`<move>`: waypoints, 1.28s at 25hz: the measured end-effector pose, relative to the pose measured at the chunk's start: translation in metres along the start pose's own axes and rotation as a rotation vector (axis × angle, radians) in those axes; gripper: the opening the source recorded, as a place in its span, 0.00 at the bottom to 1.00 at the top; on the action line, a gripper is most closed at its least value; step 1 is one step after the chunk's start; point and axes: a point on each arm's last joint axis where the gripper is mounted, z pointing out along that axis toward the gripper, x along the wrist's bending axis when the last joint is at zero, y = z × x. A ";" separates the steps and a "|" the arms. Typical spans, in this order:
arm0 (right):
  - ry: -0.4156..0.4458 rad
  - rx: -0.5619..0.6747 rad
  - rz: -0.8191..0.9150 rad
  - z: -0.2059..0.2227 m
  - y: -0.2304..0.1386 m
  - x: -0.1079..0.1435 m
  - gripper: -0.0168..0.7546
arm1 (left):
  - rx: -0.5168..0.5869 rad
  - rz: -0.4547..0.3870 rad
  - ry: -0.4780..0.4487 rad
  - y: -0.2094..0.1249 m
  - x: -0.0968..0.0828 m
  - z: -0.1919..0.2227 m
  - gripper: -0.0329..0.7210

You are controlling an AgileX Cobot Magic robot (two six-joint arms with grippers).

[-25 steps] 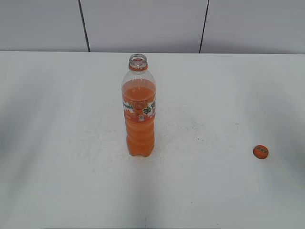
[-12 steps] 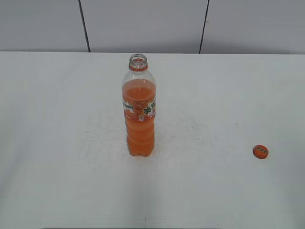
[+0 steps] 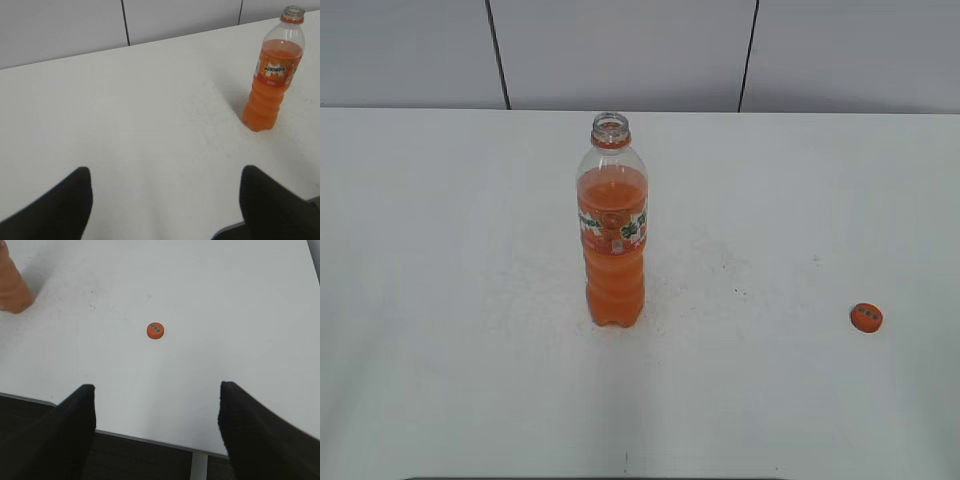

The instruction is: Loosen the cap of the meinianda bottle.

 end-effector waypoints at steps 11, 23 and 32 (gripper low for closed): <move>-0.031 -0.039 -0.020 0.009 -0.001 -0.003 0.77 | -0.015 -0.003 -0.008 -0.002 -0.001 0.004 0.78; -0.102 -0.030 0.020 0.009 -0.001 -0.003 0.77 | -0.010 -0.073 0.159 -0.002 -0.004 0.005 0.78; -0.104 -0.029 0.021 0.010 -0.001 -0.003 0.77 | -0.009 -0.083 0.182 -0.002 -0.004 0.005 0.77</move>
